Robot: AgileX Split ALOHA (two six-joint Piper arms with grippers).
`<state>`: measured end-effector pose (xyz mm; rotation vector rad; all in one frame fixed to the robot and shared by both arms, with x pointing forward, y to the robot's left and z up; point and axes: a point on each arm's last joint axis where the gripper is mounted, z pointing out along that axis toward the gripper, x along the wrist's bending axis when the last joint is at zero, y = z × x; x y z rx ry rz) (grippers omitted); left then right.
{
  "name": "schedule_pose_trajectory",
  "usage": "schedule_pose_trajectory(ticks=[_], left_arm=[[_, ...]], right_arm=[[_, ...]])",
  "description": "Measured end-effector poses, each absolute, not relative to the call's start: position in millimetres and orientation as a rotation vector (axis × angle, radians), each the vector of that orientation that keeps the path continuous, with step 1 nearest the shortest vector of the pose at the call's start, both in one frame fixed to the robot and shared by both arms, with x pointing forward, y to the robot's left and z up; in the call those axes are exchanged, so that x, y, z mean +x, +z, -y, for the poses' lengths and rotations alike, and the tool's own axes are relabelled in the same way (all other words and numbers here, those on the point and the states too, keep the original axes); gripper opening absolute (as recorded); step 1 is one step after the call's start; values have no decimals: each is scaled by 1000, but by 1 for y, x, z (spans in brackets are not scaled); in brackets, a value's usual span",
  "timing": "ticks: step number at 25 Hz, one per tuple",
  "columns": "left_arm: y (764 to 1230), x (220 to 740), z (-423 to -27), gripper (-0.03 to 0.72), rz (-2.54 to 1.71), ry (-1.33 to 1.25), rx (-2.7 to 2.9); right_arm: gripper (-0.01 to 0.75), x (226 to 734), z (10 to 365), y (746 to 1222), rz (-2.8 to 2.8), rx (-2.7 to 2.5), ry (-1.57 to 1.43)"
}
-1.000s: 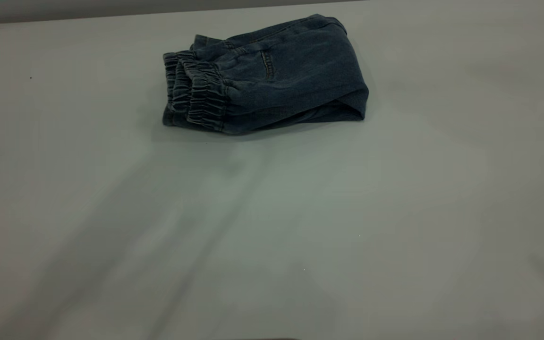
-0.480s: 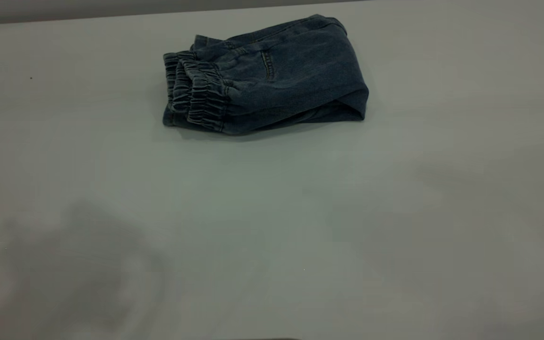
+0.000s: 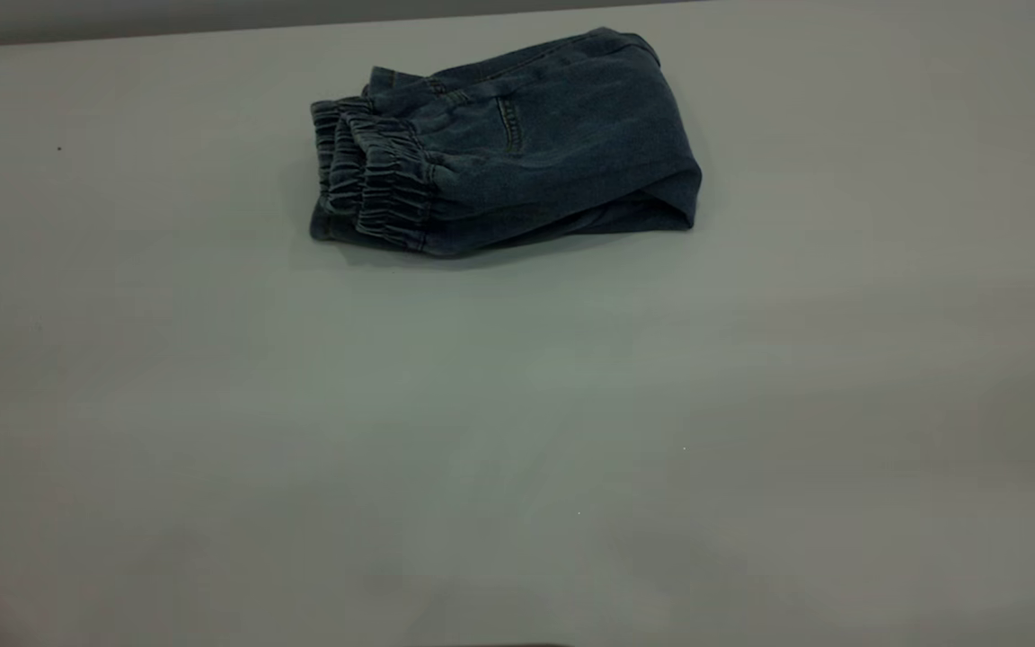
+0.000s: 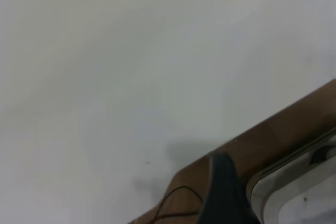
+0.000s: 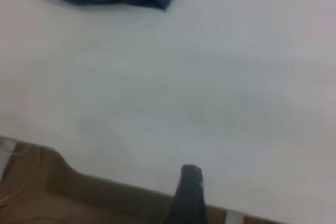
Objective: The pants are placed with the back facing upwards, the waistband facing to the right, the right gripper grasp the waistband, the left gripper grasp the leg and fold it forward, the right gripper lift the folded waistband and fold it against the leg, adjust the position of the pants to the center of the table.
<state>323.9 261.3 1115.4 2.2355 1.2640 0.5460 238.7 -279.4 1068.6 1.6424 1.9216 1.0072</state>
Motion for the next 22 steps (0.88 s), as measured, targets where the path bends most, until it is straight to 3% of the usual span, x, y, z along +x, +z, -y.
schedule_pose_trajectory(ticks=[9,22], left_arm=[[1079,288,-281,473,-1245,562,2188],[1044,289,-270,473,-1231,427,2197]], right_arm=[[586,230,290,1043,-1780,1559,973],[586,231,290,1040,-1744,1533,1000]])
